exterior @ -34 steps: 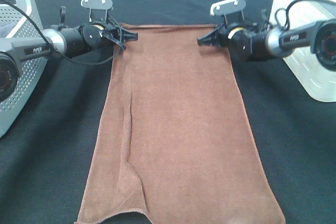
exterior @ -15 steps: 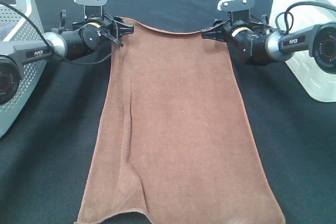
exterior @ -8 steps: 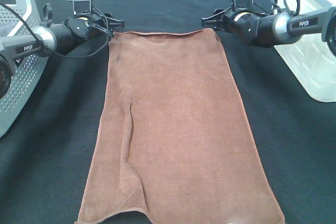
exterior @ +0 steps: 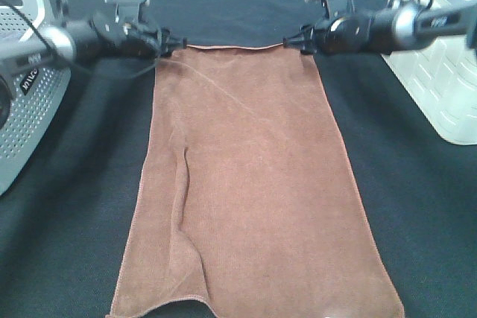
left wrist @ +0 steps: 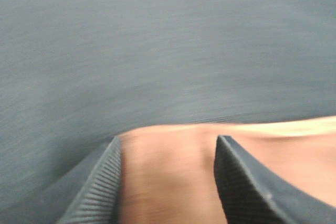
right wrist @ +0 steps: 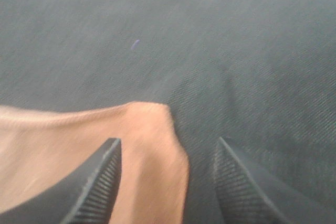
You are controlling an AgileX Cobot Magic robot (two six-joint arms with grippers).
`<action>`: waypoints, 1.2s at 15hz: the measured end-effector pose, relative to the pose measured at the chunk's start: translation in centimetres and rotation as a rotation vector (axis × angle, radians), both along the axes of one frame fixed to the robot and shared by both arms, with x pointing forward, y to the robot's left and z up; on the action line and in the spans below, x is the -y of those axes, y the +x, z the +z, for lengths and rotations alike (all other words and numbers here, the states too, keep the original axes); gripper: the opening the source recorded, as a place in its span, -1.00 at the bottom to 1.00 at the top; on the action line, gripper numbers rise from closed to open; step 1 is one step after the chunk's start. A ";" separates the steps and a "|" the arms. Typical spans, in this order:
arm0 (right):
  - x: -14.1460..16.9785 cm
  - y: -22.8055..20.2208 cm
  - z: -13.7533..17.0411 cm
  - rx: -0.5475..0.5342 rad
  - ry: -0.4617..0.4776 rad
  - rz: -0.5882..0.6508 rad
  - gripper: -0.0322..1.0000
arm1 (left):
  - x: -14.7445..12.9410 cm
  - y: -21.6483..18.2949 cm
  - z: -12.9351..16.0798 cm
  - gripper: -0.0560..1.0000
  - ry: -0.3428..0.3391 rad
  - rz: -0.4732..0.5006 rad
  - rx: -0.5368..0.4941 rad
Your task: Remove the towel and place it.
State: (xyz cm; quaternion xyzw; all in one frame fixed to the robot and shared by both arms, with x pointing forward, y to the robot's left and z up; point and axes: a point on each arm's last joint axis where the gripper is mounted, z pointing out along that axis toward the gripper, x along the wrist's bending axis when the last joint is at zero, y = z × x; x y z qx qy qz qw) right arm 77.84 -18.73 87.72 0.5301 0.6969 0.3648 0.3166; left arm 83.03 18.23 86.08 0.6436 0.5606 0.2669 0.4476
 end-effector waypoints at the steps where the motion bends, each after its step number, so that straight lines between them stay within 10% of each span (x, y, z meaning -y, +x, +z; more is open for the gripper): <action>1: 0.0 -0.2 1.6 -0.006 0.000 0.007 0.02 | 0.4 0.1 1.7 0.08 -0.022 -0.030 -0.018; 11: 0.2 -3.4 16.3 -0.306 -0.080 0.094 0.02 | -0.4 -4.0 15.0 0.20 0.010 -0.002 -0.397; 18: 2.2 -9.2 25.9 -0.441 -0.173 0.029 0.06 | -0.1 -7.4 25.2 0.26 -0.127 -0.049 -0.264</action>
